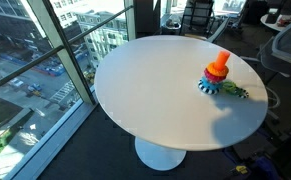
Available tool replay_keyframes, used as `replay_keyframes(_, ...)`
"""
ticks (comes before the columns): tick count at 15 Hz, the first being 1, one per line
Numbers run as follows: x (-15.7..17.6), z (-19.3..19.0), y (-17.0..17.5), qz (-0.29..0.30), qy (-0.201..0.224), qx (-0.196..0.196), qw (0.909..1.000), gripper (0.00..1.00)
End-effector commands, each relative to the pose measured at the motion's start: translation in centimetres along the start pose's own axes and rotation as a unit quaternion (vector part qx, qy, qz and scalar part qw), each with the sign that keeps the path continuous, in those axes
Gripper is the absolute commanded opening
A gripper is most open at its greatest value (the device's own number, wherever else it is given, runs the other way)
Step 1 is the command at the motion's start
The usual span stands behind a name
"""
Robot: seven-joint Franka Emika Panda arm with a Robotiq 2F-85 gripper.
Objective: Put the orange ring on the ring holder
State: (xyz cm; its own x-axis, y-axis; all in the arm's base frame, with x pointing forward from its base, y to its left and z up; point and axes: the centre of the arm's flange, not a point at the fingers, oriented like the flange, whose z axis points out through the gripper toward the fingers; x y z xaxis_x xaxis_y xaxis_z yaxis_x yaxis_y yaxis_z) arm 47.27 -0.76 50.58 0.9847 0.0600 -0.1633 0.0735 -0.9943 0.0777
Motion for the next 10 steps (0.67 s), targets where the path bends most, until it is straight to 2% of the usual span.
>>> replay_keyframes(1,-3.4,-2.1,-0.2,0.020,0.030,0.000,0.9994,1.00)
replay_keyframes(7,-5.6,-4.4,-0.2,0.023,0.069,0.017,0.9972,1.00)
replay_keyframes(8,-4.6,-4.3,-0.1,0.015,0.056,0.009,0.9983,1.00)
replay_keyframes(10,-4.8,-4.3,-0.1,0.015,0.058,0.009,0.9982,1.00)
